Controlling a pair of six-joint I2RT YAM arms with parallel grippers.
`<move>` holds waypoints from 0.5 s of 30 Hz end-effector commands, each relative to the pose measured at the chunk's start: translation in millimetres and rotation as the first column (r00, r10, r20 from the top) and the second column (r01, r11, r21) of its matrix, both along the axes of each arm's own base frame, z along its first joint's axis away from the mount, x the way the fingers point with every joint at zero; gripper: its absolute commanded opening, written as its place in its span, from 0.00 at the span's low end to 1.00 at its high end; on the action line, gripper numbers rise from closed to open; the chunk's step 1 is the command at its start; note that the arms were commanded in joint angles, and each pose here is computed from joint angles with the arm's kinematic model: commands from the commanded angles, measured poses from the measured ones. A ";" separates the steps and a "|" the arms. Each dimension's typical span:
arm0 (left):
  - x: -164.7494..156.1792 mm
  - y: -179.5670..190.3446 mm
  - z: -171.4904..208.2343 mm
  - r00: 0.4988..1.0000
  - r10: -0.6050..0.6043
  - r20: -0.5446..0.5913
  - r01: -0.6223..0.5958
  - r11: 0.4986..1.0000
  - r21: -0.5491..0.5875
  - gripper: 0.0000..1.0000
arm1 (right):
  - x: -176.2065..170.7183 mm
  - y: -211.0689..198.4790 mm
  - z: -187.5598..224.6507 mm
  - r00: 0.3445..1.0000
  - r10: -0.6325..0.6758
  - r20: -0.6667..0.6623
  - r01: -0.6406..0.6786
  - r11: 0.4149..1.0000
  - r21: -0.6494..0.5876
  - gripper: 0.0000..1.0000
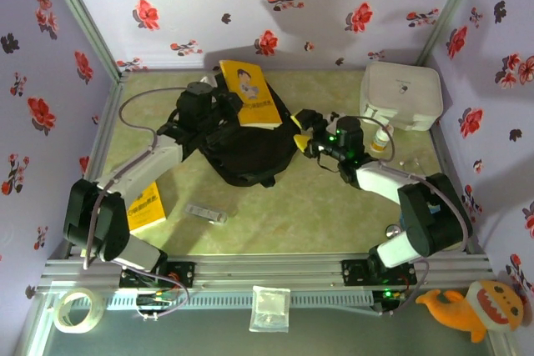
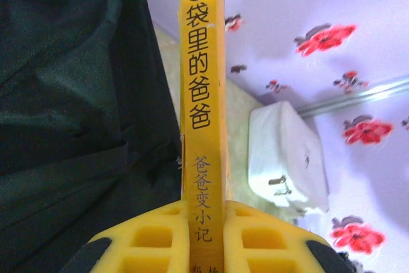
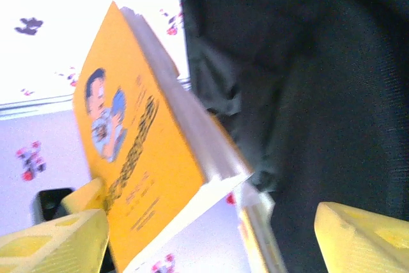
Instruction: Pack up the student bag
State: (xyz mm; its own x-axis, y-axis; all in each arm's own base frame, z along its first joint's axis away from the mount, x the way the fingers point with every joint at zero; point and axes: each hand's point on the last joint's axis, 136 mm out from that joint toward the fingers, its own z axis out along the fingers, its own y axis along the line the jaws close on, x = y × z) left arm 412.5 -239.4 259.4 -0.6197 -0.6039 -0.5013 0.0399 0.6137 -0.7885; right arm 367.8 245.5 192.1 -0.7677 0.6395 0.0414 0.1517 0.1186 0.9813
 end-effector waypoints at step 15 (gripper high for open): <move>11.0 0.2 86.8 0.978 0.126 0.165 -0.060 0.933 -0.355 0.00 | 27.9 66.8 91.0 0.990 -0.068 0.125 0.020 0.935 0.355 0.87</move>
